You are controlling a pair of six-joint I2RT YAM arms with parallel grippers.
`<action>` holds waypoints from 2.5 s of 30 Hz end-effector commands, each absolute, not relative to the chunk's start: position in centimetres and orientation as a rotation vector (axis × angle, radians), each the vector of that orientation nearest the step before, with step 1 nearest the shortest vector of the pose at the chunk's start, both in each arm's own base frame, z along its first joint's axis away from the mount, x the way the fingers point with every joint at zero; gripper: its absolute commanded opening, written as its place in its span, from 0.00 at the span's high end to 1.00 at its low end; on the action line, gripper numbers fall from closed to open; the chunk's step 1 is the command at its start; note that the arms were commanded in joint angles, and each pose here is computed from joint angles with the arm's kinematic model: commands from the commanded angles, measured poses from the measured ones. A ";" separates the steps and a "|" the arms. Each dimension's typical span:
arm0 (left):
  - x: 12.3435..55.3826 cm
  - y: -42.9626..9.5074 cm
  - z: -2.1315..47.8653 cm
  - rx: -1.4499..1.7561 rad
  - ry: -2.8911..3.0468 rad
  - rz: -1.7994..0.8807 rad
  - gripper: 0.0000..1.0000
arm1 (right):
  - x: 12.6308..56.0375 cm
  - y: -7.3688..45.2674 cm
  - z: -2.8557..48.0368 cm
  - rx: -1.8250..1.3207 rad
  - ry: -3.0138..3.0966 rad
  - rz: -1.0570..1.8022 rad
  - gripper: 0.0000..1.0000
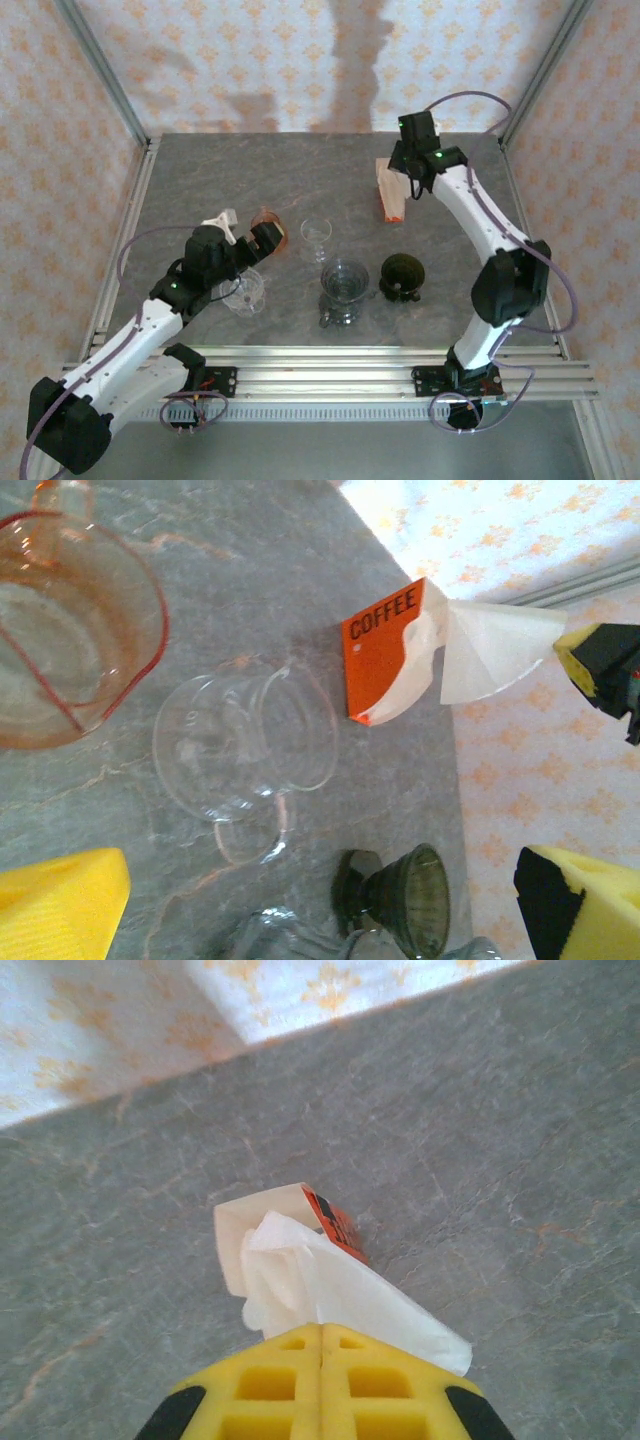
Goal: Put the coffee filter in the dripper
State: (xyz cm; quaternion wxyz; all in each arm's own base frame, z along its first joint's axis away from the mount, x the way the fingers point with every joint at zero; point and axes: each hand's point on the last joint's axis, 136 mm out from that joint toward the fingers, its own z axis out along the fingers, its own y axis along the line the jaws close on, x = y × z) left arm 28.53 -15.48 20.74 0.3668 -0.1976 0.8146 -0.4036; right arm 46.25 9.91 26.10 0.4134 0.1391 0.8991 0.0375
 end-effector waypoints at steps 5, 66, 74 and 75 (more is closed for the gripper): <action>27.5 -17.1 24.6 -0.363 2.068 -1.132 0.04 | 39.5 10.9 32.0 0.273 2.183 0.257 1.00; 22.2 -20.0 22.8 -0.212 2.163 -1.161 0.04 | 19.7 28.0 20.8 -0.401 2.831 0.433 1.00; 22.2 -20.3 23.0 -0.203 2.161 -1.166 0.08 | 19.8 27.8 21.2 -0.380 2.801 0.450 0.82; 22.2 -20.4 23.0 -0.200 2.162 -1.168 0.12 | 19.9 27.7 21.7 -0.376 2.784 0.459 0.76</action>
